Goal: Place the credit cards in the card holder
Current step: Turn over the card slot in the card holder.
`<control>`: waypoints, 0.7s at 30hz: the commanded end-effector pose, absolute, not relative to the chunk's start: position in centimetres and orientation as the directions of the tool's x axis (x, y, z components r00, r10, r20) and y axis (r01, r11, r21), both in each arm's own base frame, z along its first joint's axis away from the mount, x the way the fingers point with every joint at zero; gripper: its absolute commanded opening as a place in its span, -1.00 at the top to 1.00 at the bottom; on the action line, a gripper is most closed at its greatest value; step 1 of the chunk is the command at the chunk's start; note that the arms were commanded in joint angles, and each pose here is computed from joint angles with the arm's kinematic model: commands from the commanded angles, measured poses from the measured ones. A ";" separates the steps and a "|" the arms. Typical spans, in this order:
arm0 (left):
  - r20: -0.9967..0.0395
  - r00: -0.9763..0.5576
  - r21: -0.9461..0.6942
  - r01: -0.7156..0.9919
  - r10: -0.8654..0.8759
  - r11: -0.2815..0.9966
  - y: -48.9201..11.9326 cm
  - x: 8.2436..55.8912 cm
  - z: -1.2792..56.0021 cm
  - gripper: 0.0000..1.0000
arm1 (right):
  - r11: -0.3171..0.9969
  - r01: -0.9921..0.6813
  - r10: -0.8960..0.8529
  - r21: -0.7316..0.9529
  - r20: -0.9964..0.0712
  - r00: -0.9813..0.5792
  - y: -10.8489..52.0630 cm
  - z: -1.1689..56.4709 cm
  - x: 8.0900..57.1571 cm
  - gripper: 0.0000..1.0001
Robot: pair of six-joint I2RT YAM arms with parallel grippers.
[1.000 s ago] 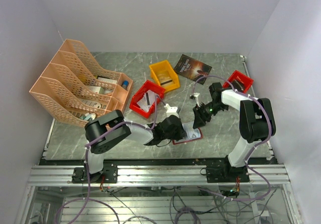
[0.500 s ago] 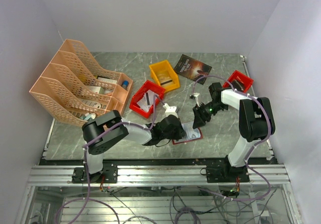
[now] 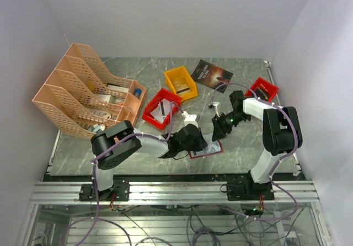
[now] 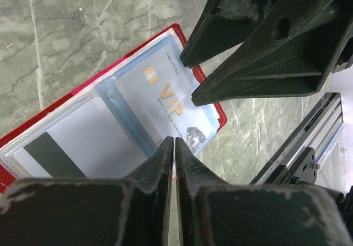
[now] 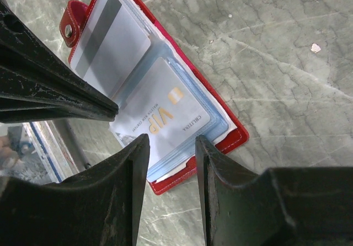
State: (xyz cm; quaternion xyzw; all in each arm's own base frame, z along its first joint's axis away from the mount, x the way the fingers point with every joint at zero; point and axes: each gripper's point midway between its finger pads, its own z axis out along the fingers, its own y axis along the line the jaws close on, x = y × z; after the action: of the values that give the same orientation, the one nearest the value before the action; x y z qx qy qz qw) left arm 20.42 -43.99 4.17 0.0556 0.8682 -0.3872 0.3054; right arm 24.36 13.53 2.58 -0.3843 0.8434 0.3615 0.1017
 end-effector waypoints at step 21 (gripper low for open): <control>-0.522 -0.842 -0.616 0.266 -0.132 0.742 -42.0 20.9 0.0 0.75 | 0.409 -0.731 -0.571 0.545 -0.472 -0.672 13.8 3.2 24.8 0.22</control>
State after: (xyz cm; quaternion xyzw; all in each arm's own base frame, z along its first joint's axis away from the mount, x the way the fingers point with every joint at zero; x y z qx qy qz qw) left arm 21.57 -43.35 2.13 0.0351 0.8766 -0.3782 0.2956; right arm 24.49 13.58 2.82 -0.3872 0.8409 0.3641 0.1022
